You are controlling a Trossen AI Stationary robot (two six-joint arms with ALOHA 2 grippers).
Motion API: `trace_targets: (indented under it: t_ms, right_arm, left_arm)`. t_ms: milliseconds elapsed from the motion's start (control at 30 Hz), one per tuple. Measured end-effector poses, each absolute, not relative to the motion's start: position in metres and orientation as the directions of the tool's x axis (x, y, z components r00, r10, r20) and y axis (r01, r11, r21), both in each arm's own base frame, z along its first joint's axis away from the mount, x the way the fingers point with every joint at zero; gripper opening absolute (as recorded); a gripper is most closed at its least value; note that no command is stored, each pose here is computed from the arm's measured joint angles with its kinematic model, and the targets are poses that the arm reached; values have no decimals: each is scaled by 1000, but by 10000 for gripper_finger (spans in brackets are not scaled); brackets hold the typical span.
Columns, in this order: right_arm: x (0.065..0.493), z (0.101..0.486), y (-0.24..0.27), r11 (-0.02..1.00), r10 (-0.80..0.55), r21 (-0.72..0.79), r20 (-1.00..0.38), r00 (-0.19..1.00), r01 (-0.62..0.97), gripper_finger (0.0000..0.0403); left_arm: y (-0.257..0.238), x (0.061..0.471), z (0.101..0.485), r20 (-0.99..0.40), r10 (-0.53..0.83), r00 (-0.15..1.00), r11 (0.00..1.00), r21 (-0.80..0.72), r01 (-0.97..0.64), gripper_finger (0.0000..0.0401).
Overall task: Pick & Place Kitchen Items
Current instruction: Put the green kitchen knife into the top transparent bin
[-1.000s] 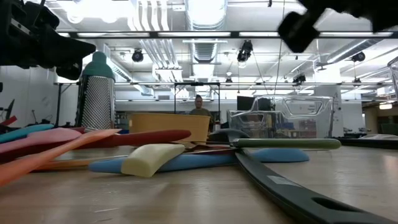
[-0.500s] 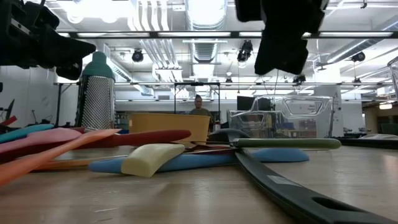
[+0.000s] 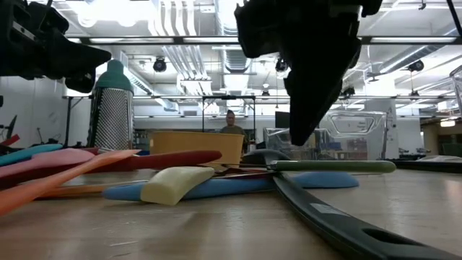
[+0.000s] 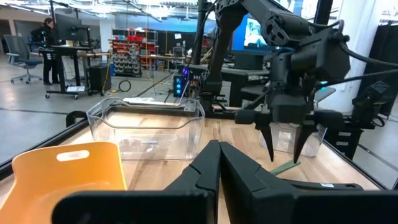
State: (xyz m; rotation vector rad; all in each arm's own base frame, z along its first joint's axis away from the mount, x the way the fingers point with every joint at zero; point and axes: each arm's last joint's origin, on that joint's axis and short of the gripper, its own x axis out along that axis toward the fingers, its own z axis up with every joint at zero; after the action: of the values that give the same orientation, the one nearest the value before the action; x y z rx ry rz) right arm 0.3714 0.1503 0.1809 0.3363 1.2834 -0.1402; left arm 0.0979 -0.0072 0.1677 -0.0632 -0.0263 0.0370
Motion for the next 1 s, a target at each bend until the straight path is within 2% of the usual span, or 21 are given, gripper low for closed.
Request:
trace_targets:
  t_ms: [200, 533, 1000]
  right_arm:
    - [372, 172, 151, 935, 69, 149, -967, 246, 321, 222]
    - [368, 166, 151, 931, 24, 109, -971, 239, 347, 235]
    - [365, 163, 157, 936, 17, 102, -970, 244, 338, 210]
  left_arm:
    - [-7, 98, 168, 25, 37, 999, 997, -63, -36, 14]
    - [-7, 98, 168, 25, 37, 999, 997, -64, -36, 14]
    - [-7, 98, 168, 26, 38, 999, 997, -64, -36, 14]
